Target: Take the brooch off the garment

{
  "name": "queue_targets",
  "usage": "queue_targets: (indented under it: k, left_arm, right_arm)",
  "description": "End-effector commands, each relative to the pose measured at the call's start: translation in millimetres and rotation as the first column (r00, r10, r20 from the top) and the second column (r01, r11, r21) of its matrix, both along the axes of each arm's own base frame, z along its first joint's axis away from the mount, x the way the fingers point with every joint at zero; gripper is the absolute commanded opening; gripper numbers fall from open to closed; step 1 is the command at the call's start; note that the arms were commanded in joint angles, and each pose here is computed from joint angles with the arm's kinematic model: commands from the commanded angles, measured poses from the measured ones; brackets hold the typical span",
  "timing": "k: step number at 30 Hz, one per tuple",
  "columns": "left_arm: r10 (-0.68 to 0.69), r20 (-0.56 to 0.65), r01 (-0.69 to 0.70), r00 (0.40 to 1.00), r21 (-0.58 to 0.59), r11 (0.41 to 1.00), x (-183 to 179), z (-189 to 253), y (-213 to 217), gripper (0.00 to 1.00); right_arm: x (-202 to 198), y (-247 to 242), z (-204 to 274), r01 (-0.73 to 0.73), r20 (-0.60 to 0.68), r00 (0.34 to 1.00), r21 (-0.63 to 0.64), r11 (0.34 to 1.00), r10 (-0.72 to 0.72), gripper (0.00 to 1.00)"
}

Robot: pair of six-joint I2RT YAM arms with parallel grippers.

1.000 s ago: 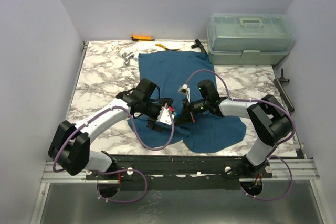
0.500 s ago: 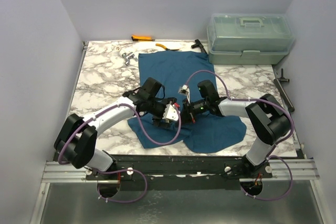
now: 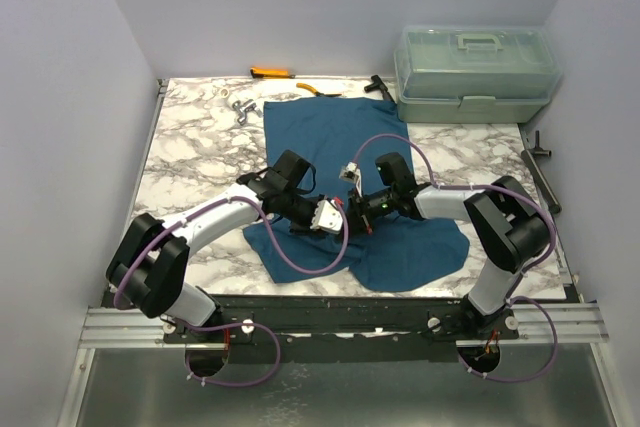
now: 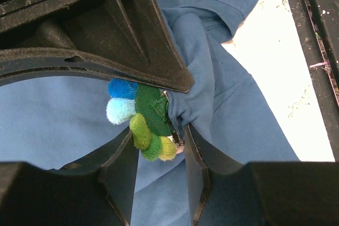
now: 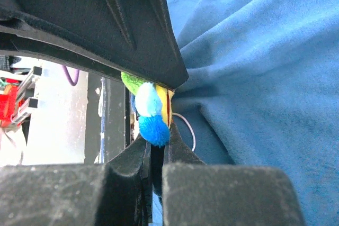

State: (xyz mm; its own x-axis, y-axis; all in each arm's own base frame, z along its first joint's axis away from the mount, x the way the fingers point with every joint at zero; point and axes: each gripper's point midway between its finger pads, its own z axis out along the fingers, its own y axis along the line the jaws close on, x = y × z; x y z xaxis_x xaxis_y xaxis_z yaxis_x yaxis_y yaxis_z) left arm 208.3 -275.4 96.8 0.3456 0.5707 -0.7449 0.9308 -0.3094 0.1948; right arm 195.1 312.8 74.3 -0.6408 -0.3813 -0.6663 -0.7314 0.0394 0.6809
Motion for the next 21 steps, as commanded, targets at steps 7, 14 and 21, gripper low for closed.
queue_targets:
  k: [7,14,21]
  left_arm:
    - [-0.03,0.092,0.041,0.995,-0.123,0.992,15,30,-31,0.09]
    - [0.09,-0.051,-0.095,0.995,-0.117,0.989,15,37,-27,0.34]
    - [0.14,-0.273,-0.167,0.952,-0.077,0.983,7,49,5,0.6]
  right_arm:
    - [-6,9,14,-0.059,0.018,0.998,0.043,0.997,0.058,0.01]
    - [0,7,17,-0.039,0.118,0.992,0.038,0.999,0.034,0.01]
    - [8,5,20,0.006,0.126,0.992,0.045,0.999,-0.012,0.01]
